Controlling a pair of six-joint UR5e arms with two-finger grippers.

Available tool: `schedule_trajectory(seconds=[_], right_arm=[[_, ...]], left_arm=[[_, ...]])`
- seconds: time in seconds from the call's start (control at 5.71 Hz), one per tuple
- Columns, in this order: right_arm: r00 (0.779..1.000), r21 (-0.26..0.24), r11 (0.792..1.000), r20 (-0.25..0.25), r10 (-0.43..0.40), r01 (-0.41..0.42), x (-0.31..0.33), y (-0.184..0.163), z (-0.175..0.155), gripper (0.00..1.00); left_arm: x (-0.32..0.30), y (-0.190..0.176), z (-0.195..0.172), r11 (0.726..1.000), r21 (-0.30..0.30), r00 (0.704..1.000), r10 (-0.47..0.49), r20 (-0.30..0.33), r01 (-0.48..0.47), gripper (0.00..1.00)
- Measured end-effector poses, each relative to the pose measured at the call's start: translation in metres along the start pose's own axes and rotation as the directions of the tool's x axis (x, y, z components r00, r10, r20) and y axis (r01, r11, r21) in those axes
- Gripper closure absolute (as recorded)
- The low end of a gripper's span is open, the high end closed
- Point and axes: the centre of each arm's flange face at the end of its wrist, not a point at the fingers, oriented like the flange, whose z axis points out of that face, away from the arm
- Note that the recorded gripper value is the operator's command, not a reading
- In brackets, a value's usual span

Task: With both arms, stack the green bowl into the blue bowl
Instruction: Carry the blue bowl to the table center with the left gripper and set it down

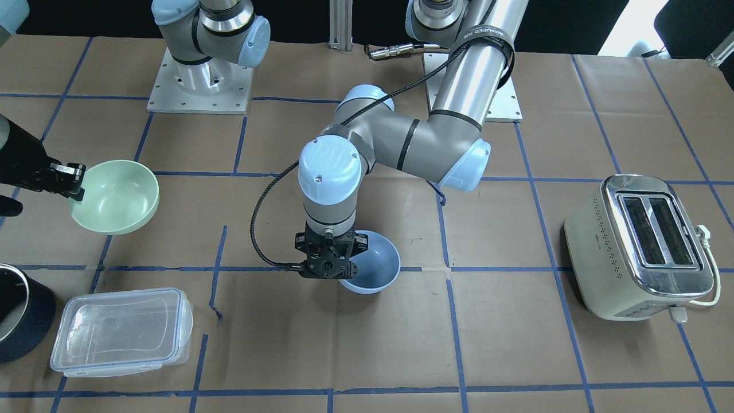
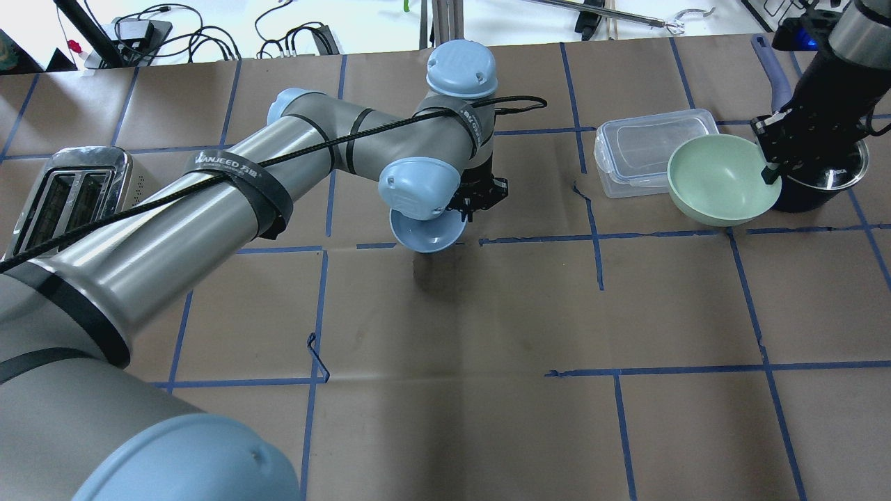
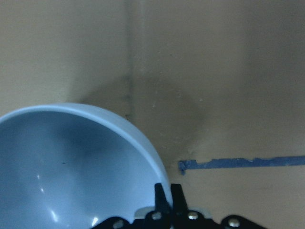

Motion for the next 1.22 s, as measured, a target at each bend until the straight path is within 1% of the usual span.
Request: schedule_trajectory(seconds=[0.17, 0.35, 0.53, 0.7, 0.88, 1.05, 1.22], right_arm=[[1.0, -0.001, 1.0, -0.003, -0.002, 0.002, -0.006, 0.002, -0.005, 0.93], [1.0, -0.003, 1.0, -0.003, -0.002, 0.002, -0.008, 0.002, -0.005, 0.93], [1.0, -0.004, 1.0, -0.003, -0.002, 0.002, -0.008, 0.002, -0.005, 0.92], [1.0, -0.006, 1.0, -0.002, -0.002, 0.002, -0.008, 0.002, -0.004, 0.92], [1.0, -0.008, 1.0, -0.001, -0.003, 0.003, -0.008, 0.002, -0.003, 0.92], [1.0, -0.008, 1.0, -0.001, -0.003, 0.003, -0.008, 0.002, -0.002, 0.92], [1.0, -0.005, 1.0, 0.0, -0.002, 0.002, -0.008, 0.001, -0.002, 0.92]], left_arm=[[0.008, 0.005, 0.007, 1.0, -0.011, 1.0, 0.012, 0.004, -0.012, 0.87], [0.017, 0.01, 0.012, 1.0, -0.014, 1.0, 0.028, 0.01, -0.028, 0.46], [0.024, 0.014, 0.015, 0.999, -0.013, 0.999, 0.039, 0.016, -0.039, 0.02], [0.025, 0.015, 0.015, 0.999, -0.011, 0.999, 0.043, 0.014, -0.043, 0.01], [0.024, 0.016, 0.005, 0.999, -0.002, 0.999, 0.042, 0.005, -0.042, 0.01], [0.012, 0.016, -0.019, 0.999, 0.012, 0.999, 0.032, -0.004, -0.032, 0.01], [-0.019, 0.016, -0.063, 0.999, 0.008, 0.999, 0.031, -0.012, -0.031, 0.02]])
